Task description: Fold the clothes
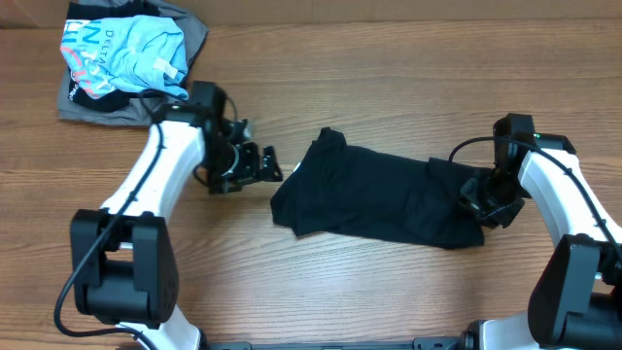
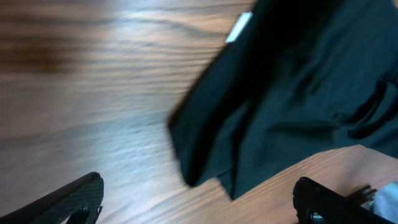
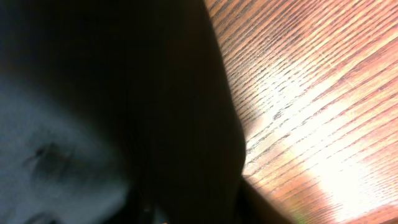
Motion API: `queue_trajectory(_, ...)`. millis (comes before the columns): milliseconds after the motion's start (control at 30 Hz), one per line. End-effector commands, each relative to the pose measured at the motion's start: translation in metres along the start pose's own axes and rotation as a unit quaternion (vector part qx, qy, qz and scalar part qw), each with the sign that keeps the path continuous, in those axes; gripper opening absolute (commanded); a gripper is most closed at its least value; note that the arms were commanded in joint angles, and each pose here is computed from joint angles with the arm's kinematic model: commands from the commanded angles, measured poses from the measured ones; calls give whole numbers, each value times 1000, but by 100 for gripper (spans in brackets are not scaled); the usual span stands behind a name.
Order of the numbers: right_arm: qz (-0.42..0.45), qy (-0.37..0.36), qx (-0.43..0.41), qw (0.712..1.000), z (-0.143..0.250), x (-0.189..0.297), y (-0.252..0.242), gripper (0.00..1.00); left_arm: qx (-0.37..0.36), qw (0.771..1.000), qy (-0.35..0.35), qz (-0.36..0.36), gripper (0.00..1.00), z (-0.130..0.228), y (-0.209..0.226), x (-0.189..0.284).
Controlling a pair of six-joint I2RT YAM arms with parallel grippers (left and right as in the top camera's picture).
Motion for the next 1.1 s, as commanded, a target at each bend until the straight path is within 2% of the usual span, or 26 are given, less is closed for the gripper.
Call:
queue_trajectory(0, 4, -9, 0, 1000, 1, 2, -1, 100, -30, 999, 1, 17, 100, 2, -20, -9)
queue_trajectory(200, 13, 6, -20, 1000, 3, 9, -9, 100, -72, 996, -33, 32, 100, -6, -40, -15)
queue_trajectory(367, 9, 16, -38, 999, 0, 39, -15, 100, -87, 993, -70, 37, 100, -21, -44, -15)
queue_trajectory(467, 2, 8, -19, 1000, -1, 53, -13, 100, -90, 992, -82, 34, 100, -28, -43, -19)
queue_trajectory(633, -4, -2, -10, 1000, -2, 60, -12, 100, -85, 994, -57, 29, 100, -33, -35, -44)
queue_trajectory(867, -8, -11, -7, 1000, -5, 61, -10, 100, -120, 988, -1, 101, 100, -29, -38, -74)
queue_trajectory(1067, -10, -15, -1, 1000, -7, 61, -10, 100, -131, 986, 18, 98, 100, -23, -39, -84)
Point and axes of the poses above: each gripper's point midway between its finger pads, its own x axis back along the fingers, its own y axis along the line the jaws close on, z = x × y, the point moved 6 cm from there along x, back along the fingers, and after that the axes turned 6 degrees about x, right-handed, at the moved point
